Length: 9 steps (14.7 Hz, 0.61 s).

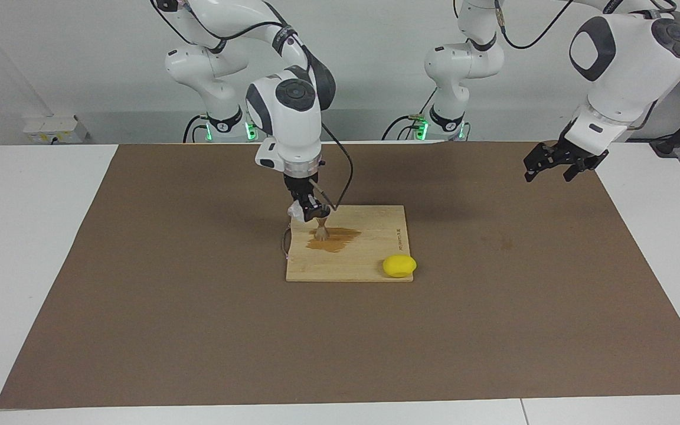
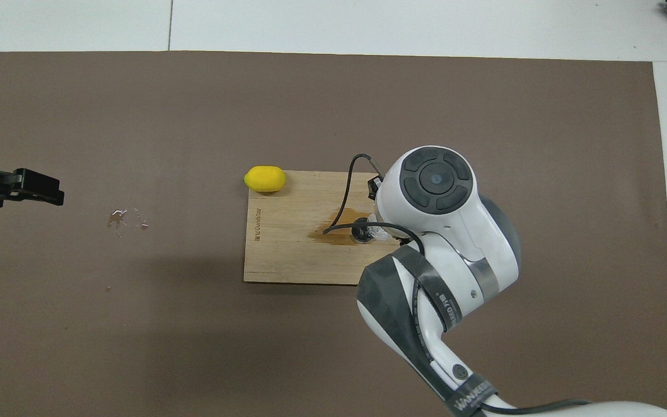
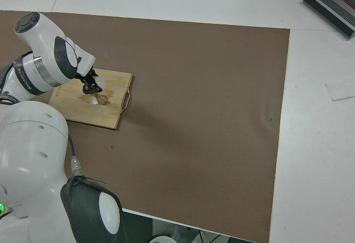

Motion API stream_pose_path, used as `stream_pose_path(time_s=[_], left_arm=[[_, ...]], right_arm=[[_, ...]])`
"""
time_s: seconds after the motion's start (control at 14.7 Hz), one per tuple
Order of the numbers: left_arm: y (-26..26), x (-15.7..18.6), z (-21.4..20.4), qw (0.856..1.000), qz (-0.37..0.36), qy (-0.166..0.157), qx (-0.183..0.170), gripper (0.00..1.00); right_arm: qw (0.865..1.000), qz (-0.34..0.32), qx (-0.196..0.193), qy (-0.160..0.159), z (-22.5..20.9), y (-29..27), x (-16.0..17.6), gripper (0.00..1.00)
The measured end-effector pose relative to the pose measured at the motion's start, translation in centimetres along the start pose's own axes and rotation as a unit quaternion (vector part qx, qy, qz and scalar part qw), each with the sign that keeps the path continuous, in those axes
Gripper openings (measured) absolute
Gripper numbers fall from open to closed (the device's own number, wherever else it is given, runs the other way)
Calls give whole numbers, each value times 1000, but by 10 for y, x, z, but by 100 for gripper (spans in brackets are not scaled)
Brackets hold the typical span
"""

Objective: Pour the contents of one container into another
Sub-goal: 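Turn the glass upright and carry it back to its spot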

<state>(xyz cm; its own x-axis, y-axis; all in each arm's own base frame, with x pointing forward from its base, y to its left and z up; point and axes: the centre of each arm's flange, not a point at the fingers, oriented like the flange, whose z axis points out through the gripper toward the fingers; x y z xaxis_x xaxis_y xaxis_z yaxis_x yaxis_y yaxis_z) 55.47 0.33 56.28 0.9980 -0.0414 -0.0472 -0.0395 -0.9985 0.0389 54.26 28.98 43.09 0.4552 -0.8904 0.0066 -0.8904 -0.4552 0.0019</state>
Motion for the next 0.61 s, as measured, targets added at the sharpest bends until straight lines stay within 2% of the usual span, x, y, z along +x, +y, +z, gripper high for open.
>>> stream_pose_path(time_s=[0.14,0.34,0.61], left_arm=[[0,0,0,1000,0,0,0,100],[0,0,0,1000,0,0,0,100],[0,0,0,1000,0,0,0,100]], right_arm=[[1000,21,-1,-22,1,0,10,51],[995,62,3,-75,3,-2,27,51],[981,111,2,-157,16,6,79,51]])
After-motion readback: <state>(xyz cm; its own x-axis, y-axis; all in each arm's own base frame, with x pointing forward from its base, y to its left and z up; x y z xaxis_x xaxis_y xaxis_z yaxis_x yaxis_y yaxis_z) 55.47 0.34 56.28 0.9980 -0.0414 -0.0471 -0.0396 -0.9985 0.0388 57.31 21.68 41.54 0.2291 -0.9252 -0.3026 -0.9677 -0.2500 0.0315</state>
